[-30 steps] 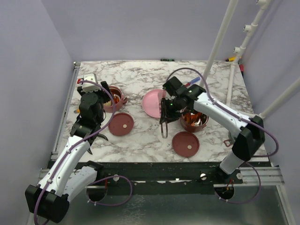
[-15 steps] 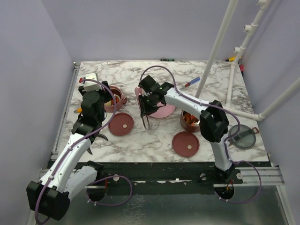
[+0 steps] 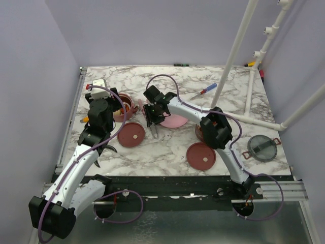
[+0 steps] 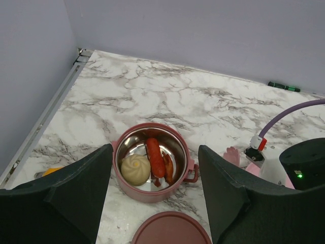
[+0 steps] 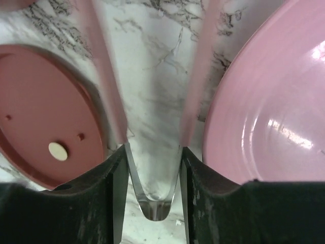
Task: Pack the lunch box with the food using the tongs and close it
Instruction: Place the clamp at the center of the board.
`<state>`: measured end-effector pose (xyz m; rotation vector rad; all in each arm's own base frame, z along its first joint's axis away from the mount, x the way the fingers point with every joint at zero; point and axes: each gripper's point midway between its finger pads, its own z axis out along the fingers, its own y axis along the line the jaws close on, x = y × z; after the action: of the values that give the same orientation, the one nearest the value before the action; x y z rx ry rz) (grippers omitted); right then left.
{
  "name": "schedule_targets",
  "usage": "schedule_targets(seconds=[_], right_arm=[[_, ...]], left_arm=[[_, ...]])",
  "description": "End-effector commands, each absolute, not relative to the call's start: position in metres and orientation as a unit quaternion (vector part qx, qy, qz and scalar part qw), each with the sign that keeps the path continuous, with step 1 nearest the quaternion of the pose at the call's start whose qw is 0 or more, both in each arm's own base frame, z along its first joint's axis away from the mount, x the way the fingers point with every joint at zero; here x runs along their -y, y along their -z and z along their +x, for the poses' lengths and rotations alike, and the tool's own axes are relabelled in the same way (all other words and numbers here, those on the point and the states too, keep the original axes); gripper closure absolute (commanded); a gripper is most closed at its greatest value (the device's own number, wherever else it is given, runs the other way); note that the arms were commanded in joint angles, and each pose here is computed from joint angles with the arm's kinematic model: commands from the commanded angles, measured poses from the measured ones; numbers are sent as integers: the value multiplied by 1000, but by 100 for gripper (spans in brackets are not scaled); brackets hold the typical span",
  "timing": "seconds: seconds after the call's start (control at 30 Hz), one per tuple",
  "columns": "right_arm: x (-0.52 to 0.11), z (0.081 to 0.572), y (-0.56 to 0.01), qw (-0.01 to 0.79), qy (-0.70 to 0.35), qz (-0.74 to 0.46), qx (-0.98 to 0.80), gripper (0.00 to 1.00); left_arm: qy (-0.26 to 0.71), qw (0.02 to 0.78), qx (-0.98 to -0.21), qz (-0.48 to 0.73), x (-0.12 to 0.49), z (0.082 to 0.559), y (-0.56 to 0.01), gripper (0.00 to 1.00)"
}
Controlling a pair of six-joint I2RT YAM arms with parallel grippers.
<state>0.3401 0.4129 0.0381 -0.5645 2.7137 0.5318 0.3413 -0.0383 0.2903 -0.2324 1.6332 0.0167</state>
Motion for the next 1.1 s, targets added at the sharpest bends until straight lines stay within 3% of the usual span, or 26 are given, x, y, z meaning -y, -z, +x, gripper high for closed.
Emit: schedule_targets(seconds=[0.0,0.4,0.87,1.07], right_arm=[[-429,362,-41,202,-183,-180,-945,55],[-446,369,-49,210,-217,-163,-939,43],[-450,387,-76,261,-223,-143,-928,40],[-444,386,-114,311,-247,-149,-906,37]], left_arm=[[-1,683,-723,-104,39,342,-292,30],[-7,685,-721,-106,36,340,-294,30],[-3,684,-722,-104,37,340,-294,30],[-3,685,-721,-105,37,340,-295,30]])
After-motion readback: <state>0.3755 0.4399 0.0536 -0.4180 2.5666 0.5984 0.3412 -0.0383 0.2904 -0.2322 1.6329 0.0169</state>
